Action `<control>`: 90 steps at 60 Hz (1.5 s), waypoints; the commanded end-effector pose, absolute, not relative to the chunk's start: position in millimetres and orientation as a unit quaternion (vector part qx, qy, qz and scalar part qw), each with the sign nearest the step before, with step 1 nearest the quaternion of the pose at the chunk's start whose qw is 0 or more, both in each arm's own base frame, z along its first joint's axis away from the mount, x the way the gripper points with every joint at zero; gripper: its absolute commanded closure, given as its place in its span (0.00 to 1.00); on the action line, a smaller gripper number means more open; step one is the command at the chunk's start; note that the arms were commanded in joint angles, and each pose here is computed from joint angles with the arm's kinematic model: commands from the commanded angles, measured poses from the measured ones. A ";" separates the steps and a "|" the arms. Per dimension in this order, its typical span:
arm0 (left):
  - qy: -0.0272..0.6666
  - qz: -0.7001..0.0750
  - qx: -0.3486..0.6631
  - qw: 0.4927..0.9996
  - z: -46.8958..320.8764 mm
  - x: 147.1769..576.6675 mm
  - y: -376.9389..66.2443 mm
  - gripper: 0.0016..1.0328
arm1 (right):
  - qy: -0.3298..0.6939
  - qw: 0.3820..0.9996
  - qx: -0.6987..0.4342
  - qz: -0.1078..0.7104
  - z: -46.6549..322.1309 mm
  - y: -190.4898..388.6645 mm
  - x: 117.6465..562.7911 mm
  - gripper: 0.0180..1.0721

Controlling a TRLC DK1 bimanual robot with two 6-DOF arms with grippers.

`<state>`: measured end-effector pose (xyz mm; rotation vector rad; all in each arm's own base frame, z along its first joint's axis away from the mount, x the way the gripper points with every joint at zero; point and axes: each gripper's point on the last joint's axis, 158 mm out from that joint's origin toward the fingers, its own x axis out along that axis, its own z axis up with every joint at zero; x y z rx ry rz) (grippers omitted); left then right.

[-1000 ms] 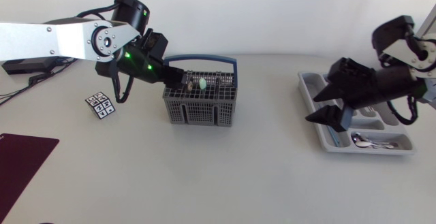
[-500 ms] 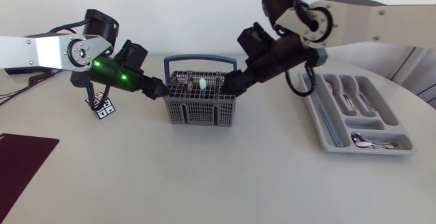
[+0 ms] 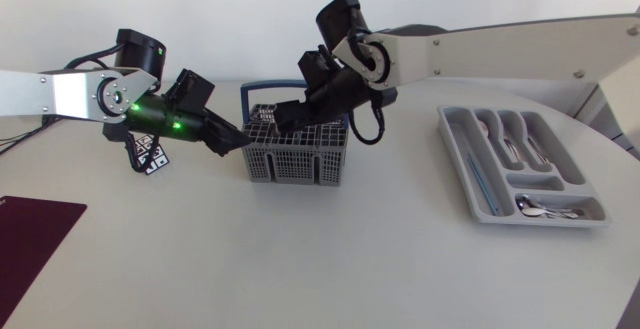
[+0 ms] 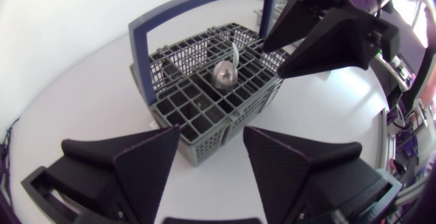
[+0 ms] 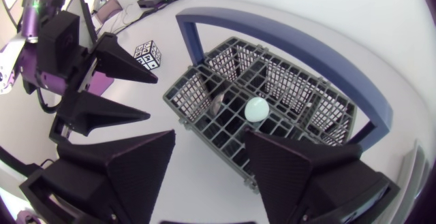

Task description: Transfer all utensils from the basket to the drawer tray.

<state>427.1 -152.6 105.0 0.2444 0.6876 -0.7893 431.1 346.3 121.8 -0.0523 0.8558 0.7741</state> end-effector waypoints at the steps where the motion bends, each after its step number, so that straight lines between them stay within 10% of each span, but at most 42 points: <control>1: 0.319 -0.385 0.121 0.857 99.5 422.4 -149.8 0.37 | 0.410 0.839 -0.004 0.359 113.4 358.3 434.9 0.35; 53: 0.281 -0.400 0.146 0.860 78.3 420.6 -154.4 0.37 | 0.392 0.858 0.018 0.332 82.6 380.3 452.8 0.59; 90: 0.281 -0.407 0.150 0.856 69.3 419.7 -160.4 0.37 | 0.377 0.860 0.012 0.343 76.5 387.9 455.9 0.94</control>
